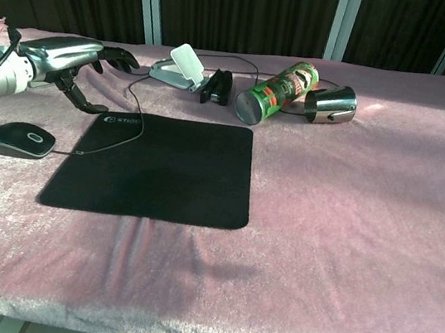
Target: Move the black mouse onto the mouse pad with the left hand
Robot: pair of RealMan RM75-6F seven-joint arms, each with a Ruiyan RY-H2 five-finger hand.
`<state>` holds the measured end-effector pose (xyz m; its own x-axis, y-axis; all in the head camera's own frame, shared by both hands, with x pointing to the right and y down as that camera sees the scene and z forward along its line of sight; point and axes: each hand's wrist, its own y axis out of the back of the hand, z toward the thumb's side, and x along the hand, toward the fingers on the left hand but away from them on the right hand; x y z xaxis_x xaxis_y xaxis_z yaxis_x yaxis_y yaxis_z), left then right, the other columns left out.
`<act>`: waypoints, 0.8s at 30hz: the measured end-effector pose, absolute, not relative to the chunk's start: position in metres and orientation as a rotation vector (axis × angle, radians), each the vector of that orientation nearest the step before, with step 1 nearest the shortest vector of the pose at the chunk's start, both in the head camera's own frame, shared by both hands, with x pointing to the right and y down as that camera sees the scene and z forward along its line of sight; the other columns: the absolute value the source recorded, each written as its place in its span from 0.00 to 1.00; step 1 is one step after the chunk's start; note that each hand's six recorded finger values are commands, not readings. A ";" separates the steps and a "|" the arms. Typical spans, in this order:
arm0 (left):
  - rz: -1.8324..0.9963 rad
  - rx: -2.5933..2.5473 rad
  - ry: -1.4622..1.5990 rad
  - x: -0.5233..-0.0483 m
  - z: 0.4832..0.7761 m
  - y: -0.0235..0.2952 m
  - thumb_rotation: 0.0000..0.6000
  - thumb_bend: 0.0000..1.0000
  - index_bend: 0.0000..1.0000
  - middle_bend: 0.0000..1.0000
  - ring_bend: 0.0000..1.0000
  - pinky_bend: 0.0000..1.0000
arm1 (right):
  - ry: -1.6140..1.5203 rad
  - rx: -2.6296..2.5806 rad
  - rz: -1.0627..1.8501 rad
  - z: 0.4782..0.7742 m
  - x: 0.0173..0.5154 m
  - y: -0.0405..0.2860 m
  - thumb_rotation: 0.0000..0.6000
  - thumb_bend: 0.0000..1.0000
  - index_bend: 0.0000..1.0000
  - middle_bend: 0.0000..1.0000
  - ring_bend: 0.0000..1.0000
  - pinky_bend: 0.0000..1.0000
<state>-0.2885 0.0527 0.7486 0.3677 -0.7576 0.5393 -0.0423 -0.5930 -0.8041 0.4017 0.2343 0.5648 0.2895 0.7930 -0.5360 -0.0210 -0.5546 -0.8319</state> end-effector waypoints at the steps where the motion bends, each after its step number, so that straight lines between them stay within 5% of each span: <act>1: -1.272 -1.916 0.692 -0.288 0.749 0.053 1.00 0.28 0.17 0.18 0.15 0.24 | -0.698 -1.797 1.349 0.565 0.402 0.234 1.00 0.10 0.00 0.05 0.04 0.19; 24: -1.294 -1.919 0.680 -0.296 0.750 0.058 1.00 0.29 0.18 0.19 0.16 0.25 | -0.682 -1.802 1.356 0.566 0.402 0.235 1.00 0.10 0.00 0.05 0.04 0.19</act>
